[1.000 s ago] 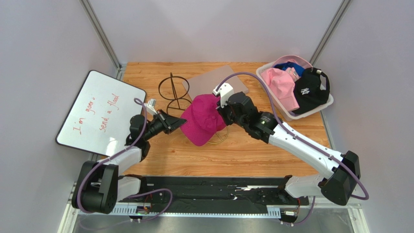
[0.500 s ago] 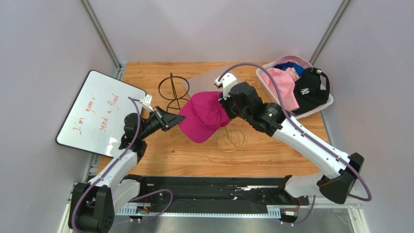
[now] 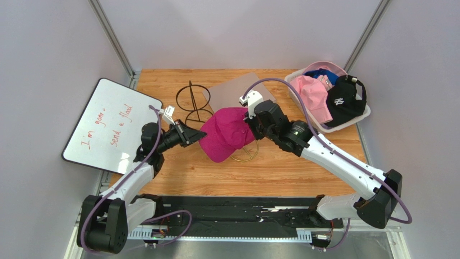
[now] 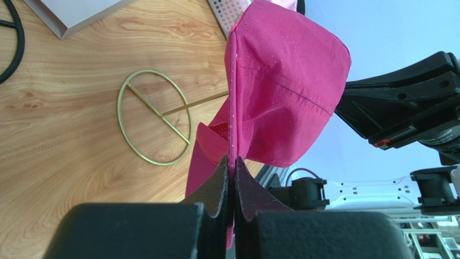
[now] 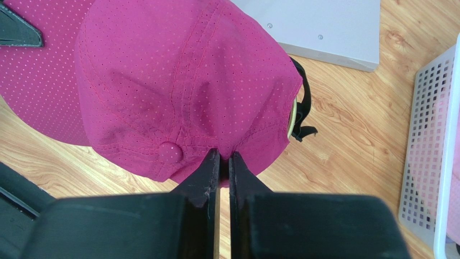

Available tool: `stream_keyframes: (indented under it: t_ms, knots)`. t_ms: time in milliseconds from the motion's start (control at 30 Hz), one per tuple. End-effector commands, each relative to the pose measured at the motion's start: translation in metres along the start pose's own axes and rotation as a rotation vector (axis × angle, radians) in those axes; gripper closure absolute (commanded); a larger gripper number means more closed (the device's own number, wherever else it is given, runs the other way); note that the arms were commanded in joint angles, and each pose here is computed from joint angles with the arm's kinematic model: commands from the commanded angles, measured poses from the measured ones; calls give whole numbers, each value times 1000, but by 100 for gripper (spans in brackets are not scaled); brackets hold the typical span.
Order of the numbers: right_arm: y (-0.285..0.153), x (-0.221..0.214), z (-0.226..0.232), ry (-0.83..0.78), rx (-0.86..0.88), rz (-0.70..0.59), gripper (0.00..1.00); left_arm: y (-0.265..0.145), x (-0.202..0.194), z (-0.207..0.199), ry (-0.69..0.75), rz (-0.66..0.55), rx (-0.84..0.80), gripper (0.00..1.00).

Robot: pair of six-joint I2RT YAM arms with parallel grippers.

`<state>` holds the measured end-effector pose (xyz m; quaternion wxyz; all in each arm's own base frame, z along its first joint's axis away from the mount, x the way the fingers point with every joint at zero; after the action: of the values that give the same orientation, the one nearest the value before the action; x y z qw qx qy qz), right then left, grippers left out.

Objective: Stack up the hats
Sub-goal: Place the hat on the hat stand.

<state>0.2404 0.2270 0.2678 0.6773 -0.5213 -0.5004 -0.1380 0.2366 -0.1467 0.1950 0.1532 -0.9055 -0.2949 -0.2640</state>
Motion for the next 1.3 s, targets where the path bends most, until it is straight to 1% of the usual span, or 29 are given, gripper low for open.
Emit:
stream_keyframes:
  t_ms: [0,67,100,200,267,367,433,467,667,800,967,1033,1267]
  knots:
    - [-12,18,-3,60,-3,-118,85,-2,6,-8,78,4,-28,100]
    - [-10,17,-2,62,6,-124,80,-3,4,-8,75,7,-29,100]
    - [-10,17,-2,62,8,-122,75,-3,4,-8,71,9,-29,100]
    - [-8,17,-2,64,1,-119,71,-3,4,-9,68,10,-35,100]
    - [-8,16,-2,63,-1,-114,72,-4,4,-11,70,8,-37,100]
    - [-9,13,-4,64,-14,-112,79,-5,4,-11,70,4,-34,100]
    - [-10,12,-5,66,-17,-112,95,-5,4,-11,69,6,-33,100]
    - [-11,12,-5,65,-18,-115,100,-5,3,-12,70,7,-35,100]
    - [-19,14,-14,60,-68,-117,99,-7,5,-16,72,7,-43,100]
    - [-30,20,-23,46,-118,-125,98,-11,9,-28,69,-6,-74,100]
    - [-39,30,-26,41,-130,-139,98,-14,15,-38,83,-23,-74,100]
    - [-39,31,-27,13,-136,-139,98,-14,16,-40,90,-22,-75,100]
    - [-40,47,-24,7,-116,-165,100,-13,20,-43,85,-29,-81,100]
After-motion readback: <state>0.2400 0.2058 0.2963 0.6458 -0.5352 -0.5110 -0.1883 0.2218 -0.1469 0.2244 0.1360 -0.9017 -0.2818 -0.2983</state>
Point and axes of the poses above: each gripper's point midway between its finger pads, its own y axis out along the fingers, its own z axis along the line the jaws close on, x = y × z, the point moved 5 cm from there along -y, back along the fingers, and after that the axes turned 5 degrees about y, right-handed, at the moved point
